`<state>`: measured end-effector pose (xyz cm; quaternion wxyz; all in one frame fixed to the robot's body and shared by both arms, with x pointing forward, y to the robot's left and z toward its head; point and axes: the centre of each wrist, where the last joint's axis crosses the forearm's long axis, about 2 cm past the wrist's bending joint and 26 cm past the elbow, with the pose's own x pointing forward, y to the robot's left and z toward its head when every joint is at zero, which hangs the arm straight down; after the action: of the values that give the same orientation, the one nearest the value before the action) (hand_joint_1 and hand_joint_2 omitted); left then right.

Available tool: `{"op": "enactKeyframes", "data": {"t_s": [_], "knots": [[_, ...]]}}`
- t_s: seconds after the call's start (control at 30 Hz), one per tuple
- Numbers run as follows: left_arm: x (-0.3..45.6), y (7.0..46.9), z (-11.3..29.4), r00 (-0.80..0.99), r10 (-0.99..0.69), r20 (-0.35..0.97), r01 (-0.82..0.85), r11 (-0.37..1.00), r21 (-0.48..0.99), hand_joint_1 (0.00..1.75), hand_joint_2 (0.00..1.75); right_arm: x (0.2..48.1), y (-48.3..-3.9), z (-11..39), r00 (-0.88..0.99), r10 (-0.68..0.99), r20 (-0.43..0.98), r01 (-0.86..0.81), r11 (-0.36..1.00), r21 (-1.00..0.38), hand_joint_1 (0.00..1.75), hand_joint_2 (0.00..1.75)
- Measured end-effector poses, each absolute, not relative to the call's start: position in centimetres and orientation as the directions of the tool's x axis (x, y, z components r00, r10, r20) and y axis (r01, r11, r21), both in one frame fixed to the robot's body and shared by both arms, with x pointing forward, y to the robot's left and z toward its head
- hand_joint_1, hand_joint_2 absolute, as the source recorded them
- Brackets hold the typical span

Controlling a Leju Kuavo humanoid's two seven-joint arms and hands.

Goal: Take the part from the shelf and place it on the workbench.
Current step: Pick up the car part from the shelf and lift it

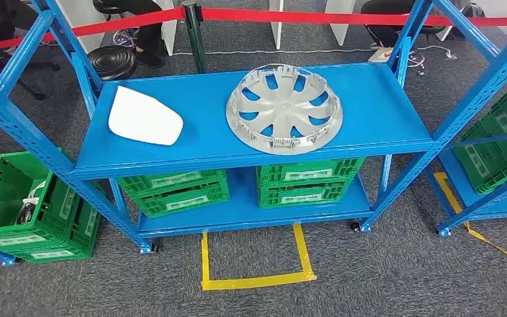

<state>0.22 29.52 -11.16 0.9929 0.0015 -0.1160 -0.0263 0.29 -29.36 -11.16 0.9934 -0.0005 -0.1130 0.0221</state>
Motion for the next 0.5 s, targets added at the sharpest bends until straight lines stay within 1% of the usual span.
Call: {"op": "enactKeyframes", "data": {"t_s": [0.5], "knots": [[0.58, 29.2, -11.14, 0.971, -0.054, 0.234, 0.052, 0.999, 0.012, 0.0, 1.75, 0.73, -29.38, -11.14, 0.972, 0.047, 0.232, -0.045, 0.999, -0.014, 0.0, 1.75]]}}
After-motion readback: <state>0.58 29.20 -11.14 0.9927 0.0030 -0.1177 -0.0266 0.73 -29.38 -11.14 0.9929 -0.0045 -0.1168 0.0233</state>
